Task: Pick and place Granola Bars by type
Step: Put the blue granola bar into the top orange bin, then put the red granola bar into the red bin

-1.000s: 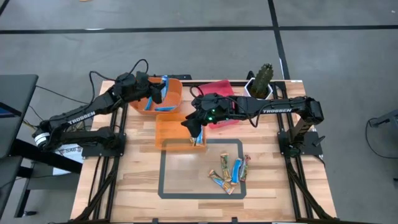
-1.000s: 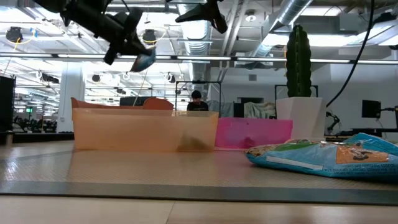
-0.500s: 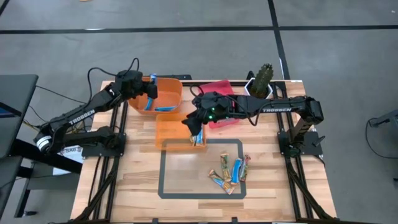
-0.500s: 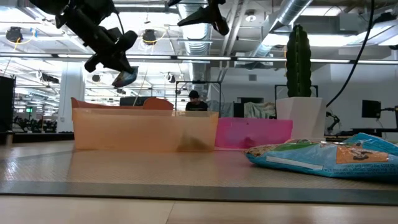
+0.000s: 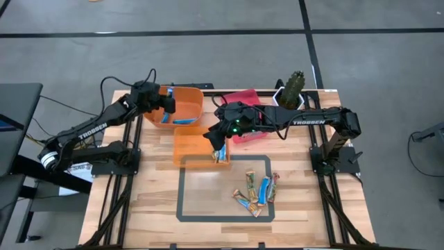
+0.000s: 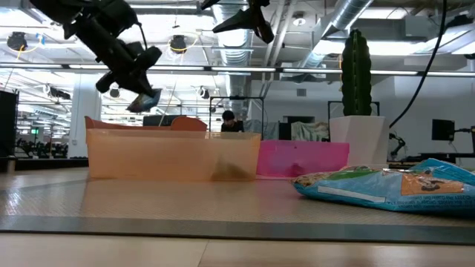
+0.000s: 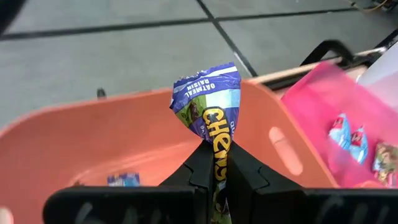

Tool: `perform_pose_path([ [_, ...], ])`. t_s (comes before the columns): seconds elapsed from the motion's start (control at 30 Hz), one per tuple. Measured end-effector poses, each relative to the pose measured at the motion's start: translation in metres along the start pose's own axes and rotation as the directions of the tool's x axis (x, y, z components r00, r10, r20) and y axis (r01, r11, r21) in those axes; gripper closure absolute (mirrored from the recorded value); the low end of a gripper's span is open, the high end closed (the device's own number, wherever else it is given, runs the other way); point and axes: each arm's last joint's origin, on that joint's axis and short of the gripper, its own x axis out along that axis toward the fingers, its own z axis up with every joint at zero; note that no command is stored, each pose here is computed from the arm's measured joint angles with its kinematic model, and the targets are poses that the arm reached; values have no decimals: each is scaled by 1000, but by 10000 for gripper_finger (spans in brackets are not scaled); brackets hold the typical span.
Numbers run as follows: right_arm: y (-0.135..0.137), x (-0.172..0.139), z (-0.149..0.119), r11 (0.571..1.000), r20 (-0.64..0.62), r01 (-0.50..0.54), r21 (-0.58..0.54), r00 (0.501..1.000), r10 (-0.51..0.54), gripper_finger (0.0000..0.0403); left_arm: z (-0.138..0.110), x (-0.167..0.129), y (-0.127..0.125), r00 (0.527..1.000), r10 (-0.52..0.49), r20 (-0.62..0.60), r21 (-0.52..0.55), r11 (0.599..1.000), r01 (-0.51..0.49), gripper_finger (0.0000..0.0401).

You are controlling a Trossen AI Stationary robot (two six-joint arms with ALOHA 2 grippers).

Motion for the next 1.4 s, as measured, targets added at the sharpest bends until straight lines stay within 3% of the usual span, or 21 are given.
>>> perform_pose_path([
  [0.33,0,0,0,1000,0,0,0,1000,0,204,-21,8,9,996,78,-41,-2,997,-78,386],
  [0.53,0,0,0,1000,1,0,0,1000,0,208,-24,9,10,996,80,-51,0,997,-80,381],
  [0.73,0,0,0,1000,1,-1,0,1000,1,205,-24,9,12,989,144,-26,2,990,-144,363],
  [1.4,0,0,0,1000,1,-1,0,1000,1,206,-30,26,16,985,121,-123,16,993,-120,357],
])
